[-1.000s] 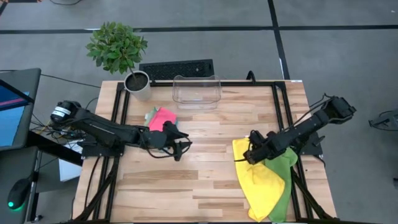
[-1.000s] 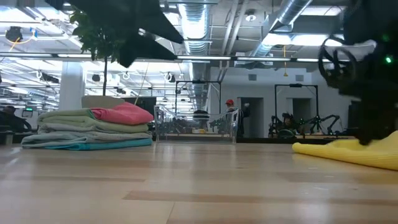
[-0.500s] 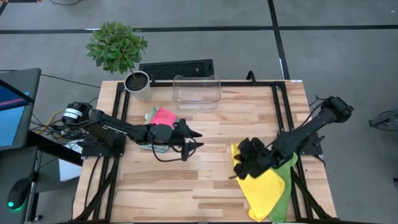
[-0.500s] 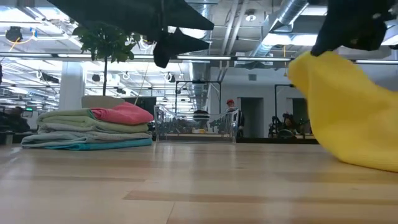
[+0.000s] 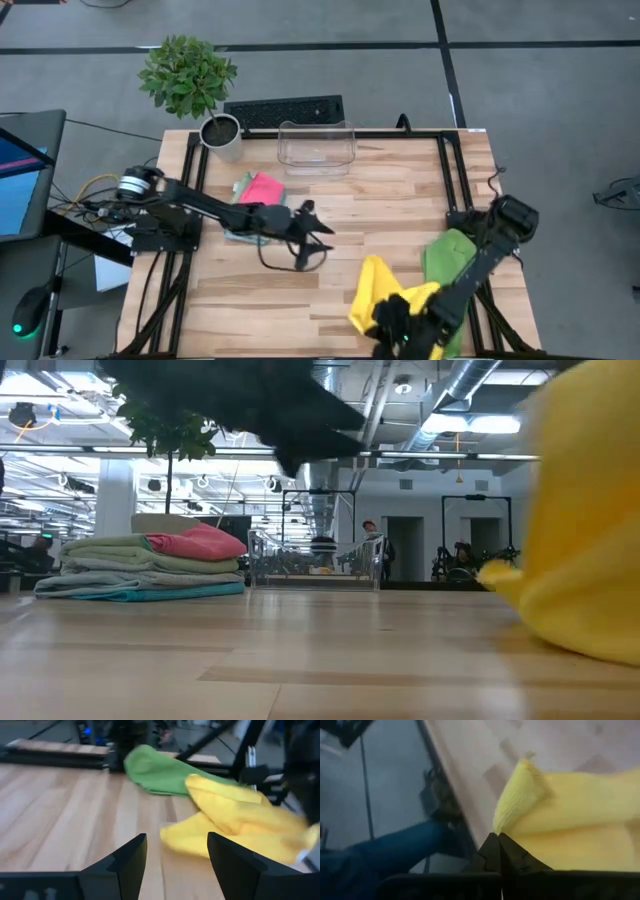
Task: Fold microfiber towels
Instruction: Fold the yellow microfiber cloth
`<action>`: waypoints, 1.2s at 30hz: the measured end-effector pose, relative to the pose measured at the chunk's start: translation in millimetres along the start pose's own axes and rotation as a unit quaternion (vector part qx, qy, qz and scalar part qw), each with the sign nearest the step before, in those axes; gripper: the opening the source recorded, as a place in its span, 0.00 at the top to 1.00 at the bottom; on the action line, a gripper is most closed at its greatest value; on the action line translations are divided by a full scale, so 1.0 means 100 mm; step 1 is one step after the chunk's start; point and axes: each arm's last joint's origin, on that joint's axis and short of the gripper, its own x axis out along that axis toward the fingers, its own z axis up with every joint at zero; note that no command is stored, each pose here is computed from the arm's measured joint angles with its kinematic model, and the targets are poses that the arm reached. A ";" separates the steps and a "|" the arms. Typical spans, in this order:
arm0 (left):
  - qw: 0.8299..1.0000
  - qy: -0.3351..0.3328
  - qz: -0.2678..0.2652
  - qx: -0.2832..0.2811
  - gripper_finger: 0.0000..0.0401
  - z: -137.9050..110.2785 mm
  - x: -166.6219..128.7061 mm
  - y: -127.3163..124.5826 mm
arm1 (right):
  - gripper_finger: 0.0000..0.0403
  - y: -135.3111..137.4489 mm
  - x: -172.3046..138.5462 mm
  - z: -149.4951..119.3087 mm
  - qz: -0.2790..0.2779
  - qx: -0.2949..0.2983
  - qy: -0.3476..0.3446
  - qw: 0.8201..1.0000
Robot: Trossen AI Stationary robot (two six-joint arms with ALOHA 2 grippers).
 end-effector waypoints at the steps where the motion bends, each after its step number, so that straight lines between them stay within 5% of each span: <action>1: 1.000 0.002 -0.008 0.016 0.50 0.01 0.10 -0.02 | 0.98 0.06 0.00 -0.05 0.002 0.005 0.004 1.000; 6: 0.991 0.026 -0.060 0.113 0.50 0.04 0.57 -0.12 | 0.98 0.20 -0.06 -0.23 0.007 0.034 0.017 0.999; 12: 0.956 0.139 -0.076 0.246 0.50 -0.05 1.04 -0.21 | 0.98 0.25 -0.14 -0.37 0.018 0.054 0.023 0.998; 19: 0.895 0.192 -0.129 0.381 0.50 -0.09 1.17 -0.39 | 0.98 0.25 -0.19 -0.46 0.015 0.045 0.025 0.999; 23: 0.838 0.174 -0.156 0.494 0.50 -0.20 1.21 -0.57 | 0.97 0.24 -0.20 -0.48 0.013 0.041 0.026 0.999; 29: 0.793 0.161 -0.125 0.574 0.50 -0.42 1.36 -0.67 | 0.97 0.23 -0.22 -0.52 0.009 0.037 0.029 0.999; 36: 0.787 0.162 -0.046 0.594 0.51 -0.46 1.45 -0.59 | 0.97 0.24 -0.24 -0.54 0.011 0.037 0.030 0.999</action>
